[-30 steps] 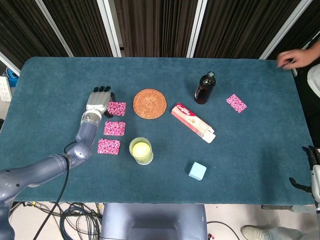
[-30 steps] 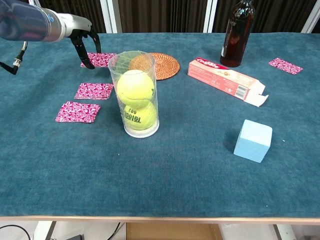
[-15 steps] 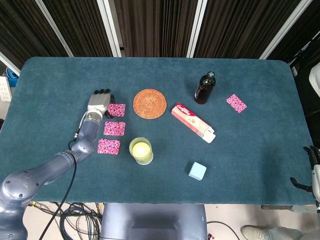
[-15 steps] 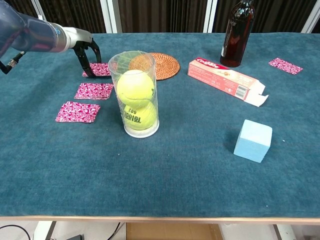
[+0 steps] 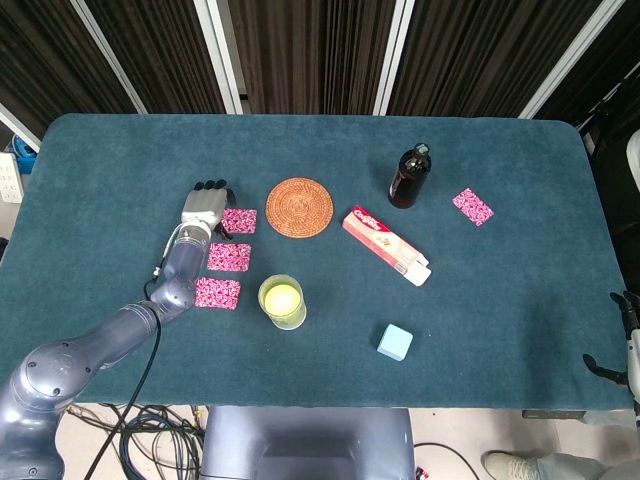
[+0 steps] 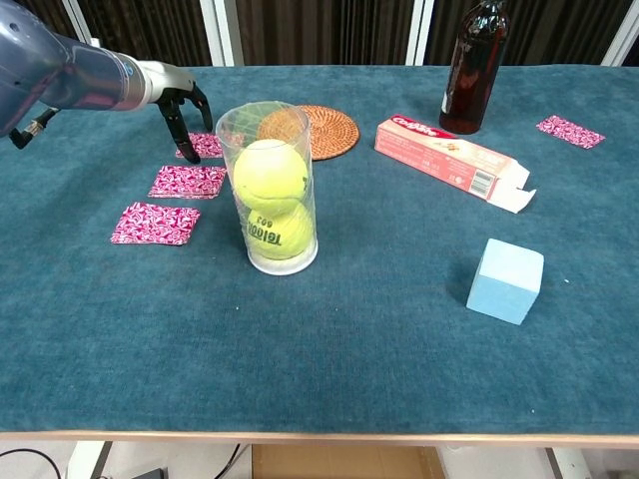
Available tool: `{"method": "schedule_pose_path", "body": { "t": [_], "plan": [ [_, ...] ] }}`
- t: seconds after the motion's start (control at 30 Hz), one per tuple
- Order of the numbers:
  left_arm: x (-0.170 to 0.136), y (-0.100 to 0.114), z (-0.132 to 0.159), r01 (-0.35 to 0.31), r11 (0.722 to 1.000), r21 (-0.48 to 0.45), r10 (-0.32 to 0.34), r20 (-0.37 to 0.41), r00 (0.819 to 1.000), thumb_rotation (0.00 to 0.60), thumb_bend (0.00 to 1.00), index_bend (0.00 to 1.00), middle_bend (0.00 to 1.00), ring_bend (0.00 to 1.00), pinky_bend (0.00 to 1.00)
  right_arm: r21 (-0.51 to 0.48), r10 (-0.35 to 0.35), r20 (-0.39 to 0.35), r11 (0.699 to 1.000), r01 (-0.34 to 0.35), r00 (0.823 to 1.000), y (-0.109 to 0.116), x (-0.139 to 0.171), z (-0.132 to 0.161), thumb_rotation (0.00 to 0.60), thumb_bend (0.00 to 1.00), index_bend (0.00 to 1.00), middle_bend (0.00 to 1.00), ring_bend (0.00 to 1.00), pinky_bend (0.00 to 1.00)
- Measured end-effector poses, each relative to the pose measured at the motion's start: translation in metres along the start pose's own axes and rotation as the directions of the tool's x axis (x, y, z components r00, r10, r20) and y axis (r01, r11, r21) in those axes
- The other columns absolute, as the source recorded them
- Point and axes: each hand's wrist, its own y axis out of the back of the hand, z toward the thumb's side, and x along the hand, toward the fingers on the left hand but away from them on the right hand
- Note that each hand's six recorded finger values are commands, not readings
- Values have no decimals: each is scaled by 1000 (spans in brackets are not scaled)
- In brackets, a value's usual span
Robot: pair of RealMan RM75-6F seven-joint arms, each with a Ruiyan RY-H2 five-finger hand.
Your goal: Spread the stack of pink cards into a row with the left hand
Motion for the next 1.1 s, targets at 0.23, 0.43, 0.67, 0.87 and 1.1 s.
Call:
{"method": "schedule_pose_path", "body": {
  "t": [0.23,0.43,0.67,0.87,1.1],
  "plan": [
    [-1,0,1,4,1000,12,-4,-8,1000,600,152,310,115,0,0,-1,-1,1,1000,1,1000,0,0,0,600,166,114,81,147,195],
    [-6,12,5,-8,1000,-17,8,10,1000,600,163,333,115,0,0,-2,3,-2,1000,-3,1000,0,0,0,600,166,114,81,147,195],
    [-30,41,3,-70,998,-1,70,66,995,600,172,319,114,0,0,0,3,-11,1000,-3,1000,-1,1,3,600,166,114,81,147,195],
    [-78,63,-20,-140,989,44,133,142,981,600,180,249,113,0,0,15,11,-21,1000,-11,1000,-3,2,7,600,166,114,81,147,195],
    [-175,90,-109,-299,945,133,281,137,950,600,182,215,109,0,0,28,1,-26,1000,0,1000,-1,4,10,600,166,113,81,147,195]
  ]
}}
